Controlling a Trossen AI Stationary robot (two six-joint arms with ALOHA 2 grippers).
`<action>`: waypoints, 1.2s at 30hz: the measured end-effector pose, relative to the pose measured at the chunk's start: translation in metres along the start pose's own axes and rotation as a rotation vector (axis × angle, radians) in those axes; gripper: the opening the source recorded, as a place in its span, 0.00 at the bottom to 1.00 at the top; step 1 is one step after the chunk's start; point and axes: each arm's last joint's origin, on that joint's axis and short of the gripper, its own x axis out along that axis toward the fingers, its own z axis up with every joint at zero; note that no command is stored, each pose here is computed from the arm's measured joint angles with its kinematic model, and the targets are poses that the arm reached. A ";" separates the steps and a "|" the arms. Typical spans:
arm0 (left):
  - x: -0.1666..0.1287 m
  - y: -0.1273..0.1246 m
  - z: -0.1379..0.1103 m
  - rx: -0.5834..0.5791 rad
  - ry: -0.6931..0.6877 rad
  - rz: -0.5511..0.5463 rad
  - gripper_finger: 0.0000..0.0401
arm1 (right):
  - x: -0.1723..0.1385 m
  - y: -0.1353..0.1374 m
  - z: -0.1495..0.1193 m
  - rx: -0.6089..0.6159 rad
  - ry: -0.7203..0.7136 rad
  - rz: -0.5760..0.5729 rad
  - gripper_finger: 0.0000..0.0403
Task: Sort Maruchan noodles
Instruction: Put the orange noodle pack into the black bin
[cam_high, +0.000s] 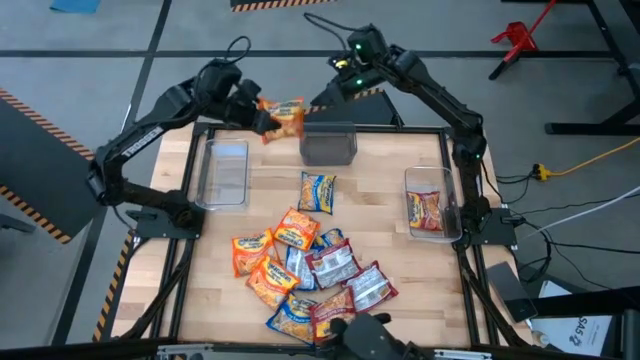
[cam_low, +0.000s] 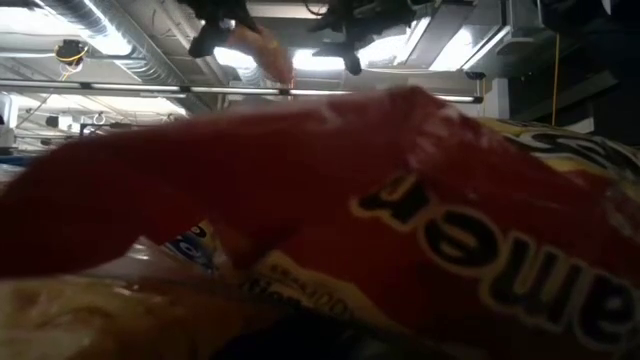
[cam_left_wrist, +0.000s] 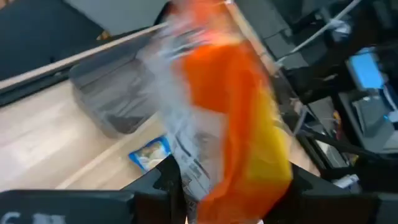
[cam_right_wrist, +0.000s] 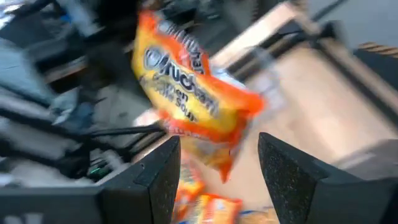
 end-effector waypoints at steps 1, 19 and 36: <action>0.000 0.002 0.002 0.007 -0.006 -0.006 0.35 | 0.001 0.000 0.001 0.000 0.001 0.024 0.49; -0.067 -0.025 0.002 0.071 -0.265 -0.268 0.35 | 0.005 0.021 0.018 -0.225 -0.110 0.235 0.49; -0.079 -0.032 0.002 0.140 -0.343 -0.291 0.35 | 0.027 0.015 0.030 -0.216 -0.168 0.375 0.65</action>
